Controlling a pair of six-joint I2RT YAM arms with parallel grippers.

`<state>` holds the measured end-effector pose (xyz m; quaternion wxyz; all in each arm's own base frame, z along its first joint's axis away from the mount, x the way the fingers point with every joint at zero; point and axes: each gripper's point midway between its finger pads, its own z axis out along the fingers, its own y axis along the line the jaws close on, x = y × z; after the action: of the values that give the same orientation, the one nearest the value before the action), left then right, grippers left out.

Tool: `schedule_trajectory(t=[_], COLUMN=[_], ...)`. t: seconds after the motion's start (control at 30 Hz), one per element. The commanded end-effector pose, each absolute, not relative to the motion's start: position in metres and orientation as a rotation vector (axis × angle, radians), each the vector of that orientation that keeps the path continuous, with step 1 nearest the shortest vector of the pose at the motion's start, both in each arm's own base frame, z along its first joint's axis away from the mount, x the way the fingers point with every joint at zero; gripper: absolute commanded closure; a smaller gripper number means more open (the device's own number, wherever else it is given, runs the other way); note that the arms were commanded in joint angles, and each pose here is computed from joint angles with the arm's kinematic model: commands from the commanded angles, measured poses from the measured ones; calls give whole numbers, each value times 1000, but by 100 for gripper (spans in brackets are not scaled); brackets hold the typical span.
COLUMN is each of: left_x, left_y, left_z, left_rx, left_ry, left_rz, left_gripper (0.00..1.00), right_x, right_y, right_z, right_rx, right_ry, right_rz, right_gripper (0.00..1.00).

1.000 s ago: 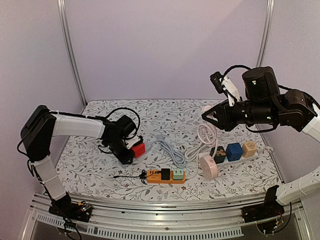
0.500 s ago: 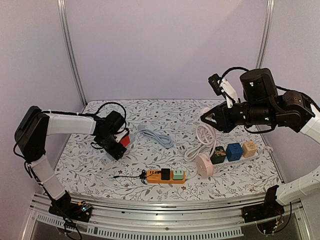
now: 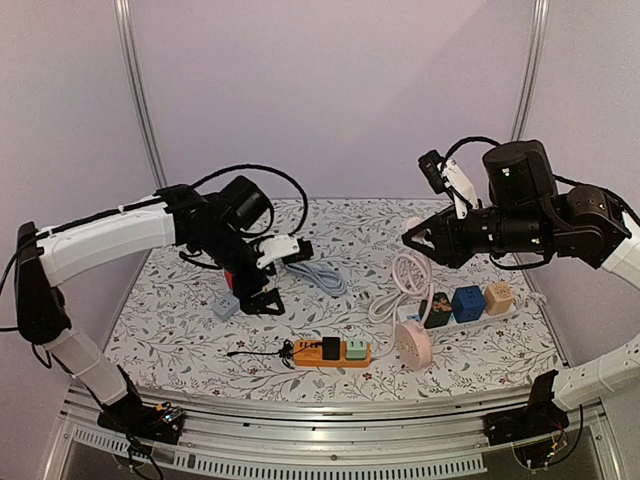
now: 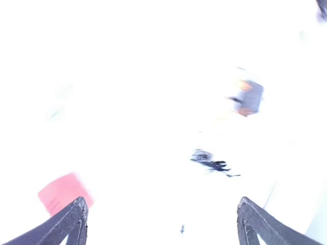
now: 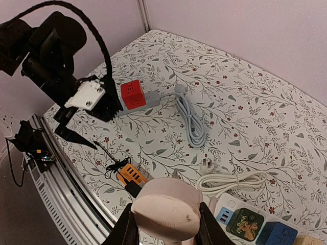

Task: Insert the plug
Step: Adjust the socket at the center of the board.

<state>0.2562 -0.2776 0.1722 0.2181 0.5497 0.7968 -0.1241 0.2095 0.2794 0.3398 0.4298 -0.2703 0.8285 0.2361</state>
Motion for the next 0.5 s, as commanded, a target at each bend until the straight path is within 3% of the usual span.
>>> schedule_trajectory(t=[0.0, 0.1, 0.47], left_x=[172, 163, 199], left_y=[-306, -325, -356], left_z=[115, 90, 32], left_rx=[2174, 2306, 2232], left_ry=[2057, 1942, 1861], left_rz=[-378, -274, -92], left_gripper=[1, 1, 2], right_x=[210, 208, 204], right_y=[278, 276, 269], right_z=[363, 362, 364], right_rx=[-636, -626, -595], right_ry=[1983, 1985, 1967], right_rz=[647, 662, 689], right_gripper=[100, 100, 100])
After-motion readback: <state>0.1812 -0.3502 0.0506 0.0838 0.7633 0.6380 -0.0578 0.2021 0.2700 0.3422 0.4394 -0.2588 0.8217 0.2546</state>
